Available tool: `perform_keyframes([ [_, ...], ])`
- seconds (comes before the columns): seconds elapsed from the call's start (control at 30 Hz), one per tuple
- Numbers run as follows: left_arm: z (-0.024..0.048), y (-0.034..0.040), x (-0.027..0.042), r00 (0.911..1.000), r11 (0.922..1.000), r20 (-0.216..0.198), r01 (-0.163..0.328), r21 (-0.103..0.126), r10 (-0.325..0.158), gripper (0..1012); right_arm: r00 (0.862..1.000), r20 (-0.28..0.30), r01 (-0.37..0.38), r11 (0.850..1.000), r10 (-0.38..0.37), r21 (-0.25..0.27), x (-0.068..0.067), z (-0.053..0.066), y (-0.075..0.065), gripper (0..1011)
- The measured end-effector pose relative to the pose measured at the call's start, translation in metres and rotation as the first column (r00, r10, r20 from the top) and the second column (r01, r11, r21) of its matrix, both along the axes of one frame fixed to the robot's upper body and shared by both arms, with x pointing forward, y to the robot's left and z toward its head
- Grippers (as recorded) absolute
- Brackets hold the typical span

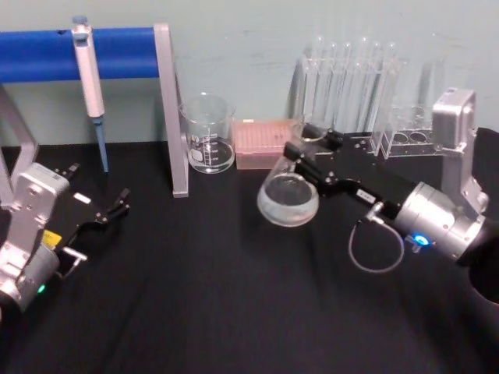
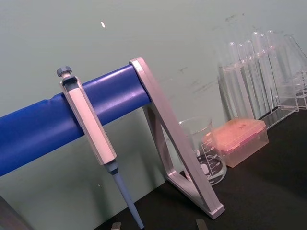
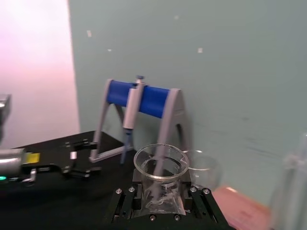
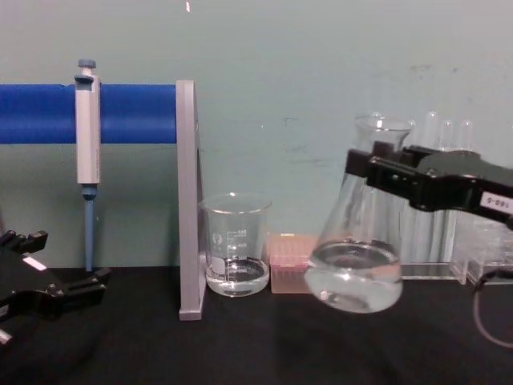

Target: Grasp the erlenmeyer flask with one hand, shake it three times, then place it back.

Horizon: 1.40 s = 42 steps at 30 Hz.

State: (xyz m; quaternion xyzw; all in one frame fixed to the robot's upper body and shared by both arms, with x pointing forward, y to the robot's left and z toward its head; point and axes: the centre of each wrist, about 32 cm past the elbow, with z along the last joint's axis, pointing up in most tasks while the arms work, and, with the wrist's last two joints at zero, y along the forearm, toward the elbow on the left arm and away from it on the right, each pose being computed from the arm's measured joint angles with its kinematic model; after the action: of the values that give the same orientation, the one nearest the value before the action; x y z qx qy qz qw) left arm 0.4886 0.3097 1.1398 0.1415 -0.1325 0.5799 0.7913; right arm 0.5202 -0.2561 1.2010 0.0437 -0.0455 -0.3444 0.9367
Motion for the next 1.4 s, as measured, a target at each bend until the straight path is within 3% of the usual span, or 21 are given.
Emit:
perform_keyframes([
  [0.3,0.0000,0.0000,0.0000,1.0000,1.0000,0.000,0.000,0.000,0.000,1001,0.998,-0.013,-0.056,0.998,0.056,-0.005,0.004,-0.002,0.005,449],
  [0.8,0.0000,0.0000,0.0000,1.0000,1.0000,0.000,0.000,0.000,0.000,1001,0.997,-0.015,-0.081,0.997,0.081,-0.012,0.009,-0.002,0.005,449],
  [1.4,0.0000,0.0000,0.0000,1.0000,1.0000,0.000,0.000,0.000,0.000,1001,0.991,-0.056,-0.128,0.990,0.124,-0.059,0.024,-0.021,-0.003,449],
])
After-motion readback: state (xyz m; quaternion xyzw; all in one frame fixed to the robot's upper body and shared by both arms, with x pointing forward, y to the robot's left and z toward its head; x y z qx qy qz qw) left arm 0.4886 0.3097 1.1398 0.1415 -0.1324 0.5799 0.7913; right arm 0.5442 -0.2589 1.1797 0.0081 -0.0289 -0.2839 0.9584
